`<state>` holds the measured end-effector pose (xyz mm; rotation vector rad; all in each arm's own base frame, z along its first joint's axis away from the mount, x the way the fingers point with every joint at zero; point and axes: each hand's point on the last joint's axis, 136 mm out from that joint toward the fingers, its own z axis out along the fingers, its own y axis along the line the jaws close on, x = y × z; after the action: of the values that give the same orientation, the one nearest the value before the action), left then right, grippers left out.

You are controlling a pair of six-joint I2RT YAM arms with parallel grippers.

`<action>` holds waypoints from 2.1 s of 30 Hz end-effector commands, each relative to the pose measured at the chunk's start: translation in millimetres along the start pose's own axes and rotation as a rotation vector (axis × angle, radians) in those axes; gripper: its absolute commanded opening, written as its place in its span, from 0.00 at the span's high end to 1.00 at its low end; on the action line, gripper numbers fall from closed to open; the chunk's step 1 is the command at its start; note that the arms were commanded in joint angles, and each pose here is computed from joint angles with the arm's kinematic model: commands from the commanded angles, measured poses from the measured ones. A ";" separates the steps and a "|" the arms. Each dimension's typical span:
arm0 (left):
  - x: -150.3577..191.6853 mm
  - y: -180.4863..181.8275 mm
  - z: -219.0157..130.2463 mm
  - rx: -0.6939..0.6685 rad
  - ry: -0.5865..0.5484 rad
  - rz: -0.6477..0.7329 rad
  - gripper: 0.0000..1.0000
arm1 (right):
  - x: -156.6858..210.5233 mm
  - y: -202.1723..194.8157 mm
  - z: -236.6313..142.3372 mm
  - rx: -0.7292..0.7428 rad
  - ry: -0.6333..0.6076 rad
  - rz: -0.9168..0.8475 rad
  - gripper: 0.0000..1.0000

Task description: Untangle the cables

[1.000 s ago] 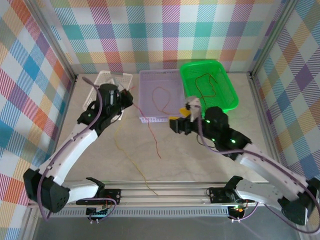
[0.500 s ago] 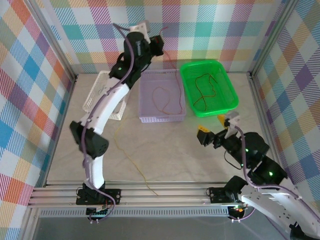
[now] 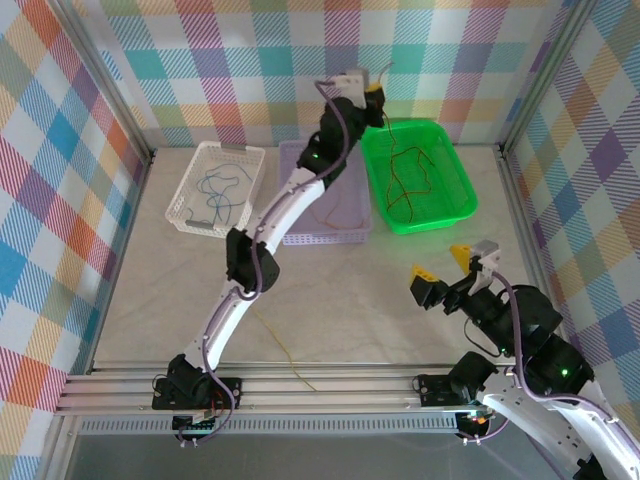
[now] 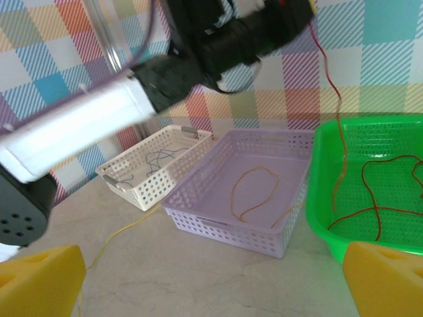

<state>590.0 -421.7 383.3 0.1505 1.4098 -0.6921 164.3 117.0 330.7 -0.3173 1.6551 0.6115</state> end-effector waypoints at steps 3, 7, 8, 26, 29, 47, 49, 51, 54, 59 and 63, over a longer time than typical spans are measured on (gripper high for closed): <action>-29.2 -34.5 -4.7 0.074 -0.209 0.068 1.00 | 3.6 7.0 -10.9 -0.054 0.008 0.020 0.00; 20.6 -54.2 -1.1 0.105 -0.124 0.135 1.00 | 1.7 9.2 -12.3 -0.069 -0.001 0.016 0.00; 35.4 -58.7 -0.5 0.109 -0.100 0.160 1.00 | 1.3 9.9 -12.3 -0.072 -0.002 0.014 0.00; 216.3 -61.9 -13.1 0.122 0.301 0.214 1.00 | 6.6 12.1 -8.5 -0.082 0.023 0.023 0.00; 233.9 -57.3 -16.6 0.117 0.348 0.211 1.00 | 5.8 12.6 -8.2 -0.083 0.023 0.024 0.00; 282.2 -32.0 -31.2 0.097 0.529 0.143 0.93 | 8.6 12.9 -3.8 -0.079 0.045 0.016 0.00; 282.7 -30.1 -31.9 0.093 0.538 0.139 0.87 | 8.0 13.1 -3.7 -0.080 0.045 0.016 0.00; 280.7 -28.3 -31.5 0.091 0.540 0.136 0.82 | 7.9 13.0 -3.4 -0.079 0.044 0.016 0.00; 276.1 -27.5 -31.1 0.087 0.541 0.132 0.71 | 8.9 13.1 -3.1 -0.079 0.049 0.017 0.00; 258.5 -29.6 -28.5 0.085 0.525 0.120 0.50 | 7.5 12.5 -3.9 -0.075 0.046 0.016 0.00; 232.5 -30.3 -25.6 0.081 0.507 0.111 0.45 | 8.5 11.7 -3.6 -0.071 0.049 0.017 0.00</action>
<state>550.5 -527.0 132.2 0.5140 1.8470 -0.6265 154.6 125.5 319.3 -0.3839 1.6958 0.6621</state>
